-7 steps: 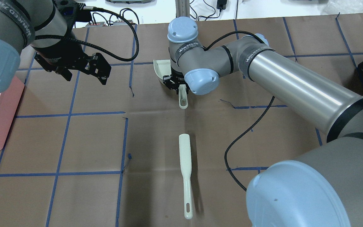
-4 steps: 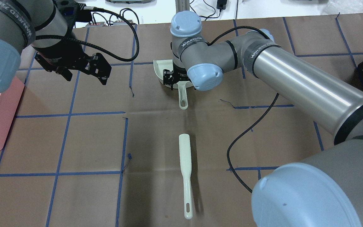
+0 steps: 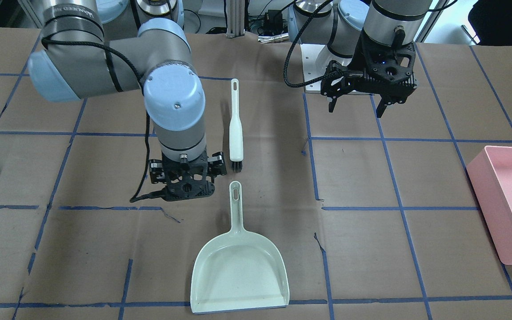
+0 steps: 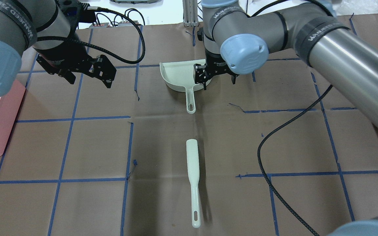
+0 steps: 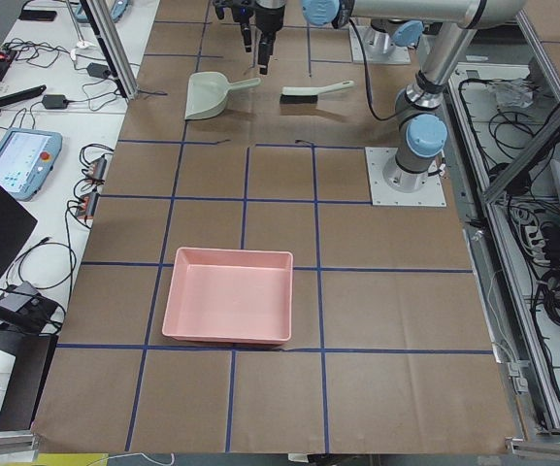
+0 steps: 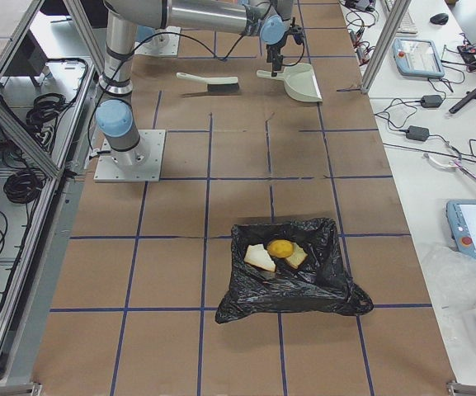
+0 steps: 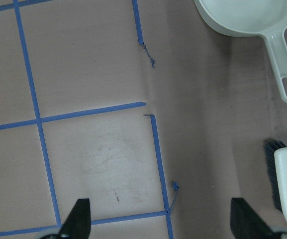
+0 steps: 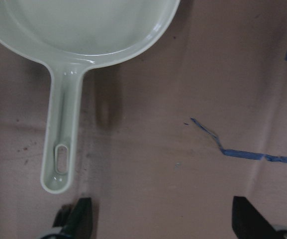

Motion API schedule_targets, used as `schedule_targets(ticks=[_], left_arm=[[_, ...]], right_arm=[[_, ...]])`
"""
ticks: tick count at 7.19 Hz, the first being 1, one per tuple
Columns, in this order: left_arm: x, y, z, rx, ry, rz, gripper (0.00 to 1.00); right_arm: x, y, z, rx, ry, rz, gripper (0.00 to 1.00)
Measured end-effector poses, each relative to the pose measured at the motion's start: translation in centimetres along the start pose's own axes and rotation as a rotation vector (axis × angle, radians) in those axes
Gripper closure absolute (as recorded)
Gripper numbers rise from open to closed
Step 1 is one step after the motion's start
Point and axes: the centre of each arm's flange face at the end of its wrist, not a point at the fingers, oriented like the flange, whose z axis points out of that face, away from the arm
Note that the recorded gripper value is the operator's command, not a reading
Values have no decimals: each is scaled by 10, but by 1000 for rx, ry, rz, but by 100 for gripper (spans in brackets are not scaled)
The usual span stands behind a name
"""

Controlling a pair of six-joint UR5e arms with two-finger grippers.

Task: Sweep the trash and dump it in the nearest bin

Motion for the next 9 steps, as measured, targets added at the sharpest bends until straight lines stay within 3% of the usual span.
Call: schedule_targets(ticks=[3,5,9], left_arm=[[1,-1,2,-3,-4,8,0],[2,0,2,-3,-2,10,0],[4,0,3,-5,-1,7,0]], right_arm=[[89,76,-62,36,0,30,0],[114,129,-95,61,-3,64,0],[117,147,-108,76,-6,75,0]])
